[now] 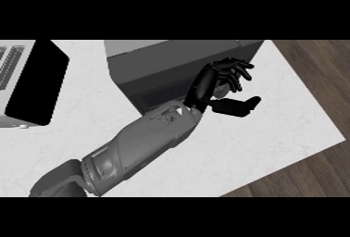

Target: Pick up the milk, place it into the microwave and close the microwave

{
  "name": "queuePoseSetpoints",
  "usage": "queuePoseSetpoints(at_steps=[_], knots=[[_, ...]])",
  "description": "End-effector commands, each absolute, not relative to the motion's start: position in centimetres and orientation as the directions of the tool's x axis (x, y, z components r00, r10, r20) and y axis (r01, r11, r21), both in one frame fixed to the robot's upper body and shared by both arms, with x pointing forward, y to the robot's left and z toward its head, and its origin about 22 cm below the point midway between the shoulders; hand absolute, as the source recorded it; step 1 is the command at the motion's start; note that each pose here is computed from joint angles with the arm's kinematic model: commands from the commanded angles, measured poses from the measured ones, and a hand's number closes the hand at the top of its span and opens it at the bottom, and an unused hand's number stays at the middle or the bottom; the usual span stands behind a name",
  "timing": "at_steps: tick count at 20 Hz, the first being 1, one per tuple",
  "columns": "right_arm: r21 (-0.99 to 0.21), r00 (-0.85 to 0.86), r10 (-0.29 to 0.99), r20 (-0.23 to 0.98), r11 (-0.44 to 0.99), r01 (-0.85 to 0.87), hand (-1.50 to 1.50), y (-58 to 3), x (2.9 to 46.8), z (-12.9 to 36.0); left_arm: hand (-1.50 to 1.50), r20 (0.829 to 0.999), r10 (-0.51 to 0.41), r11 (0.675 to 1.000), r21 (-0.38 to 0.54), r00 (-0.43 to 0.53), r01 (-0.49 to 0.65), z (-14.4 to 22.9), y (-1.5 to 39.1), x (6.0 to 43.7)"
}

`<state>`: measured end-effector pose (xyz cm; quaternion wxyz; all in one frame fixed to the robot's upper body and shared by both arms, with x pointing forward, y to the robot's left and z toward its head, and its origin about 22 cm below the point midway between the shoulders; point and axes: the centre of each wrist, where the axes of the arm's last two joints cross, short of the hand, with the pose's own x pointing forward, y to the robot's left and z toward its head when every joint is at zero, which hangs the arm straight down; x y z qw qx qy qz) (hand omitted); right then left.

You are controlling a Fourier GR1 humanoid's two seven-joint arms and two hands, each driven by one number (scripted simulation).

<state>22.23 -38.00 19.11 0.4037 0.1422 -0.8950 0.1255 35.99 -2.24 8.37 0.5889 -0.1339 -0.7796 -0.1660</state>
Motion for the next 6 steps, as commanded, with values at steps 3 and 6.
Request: queuePoseSetpoints(at_steps=[3, 6], knots=[[-0.105, -0.641, -0.143, 0.754, 0.937, -0.332, -1.50, -38.36, 21.44, 19.61, -1.50, 0.982, -0.112, 0.986, 0.128, -0.152, 0.104, 5.00, 5.57, 39.85], [-0.101, -0.634, -0.151, 0.758, 0.934, -0.343, -1.50, -38.32, 21.02, 19.48, -1.50, 0.983, -0.100, 0.986, 0.119, -0.155, 0.118, 5.03, 5.66, 39.90]])
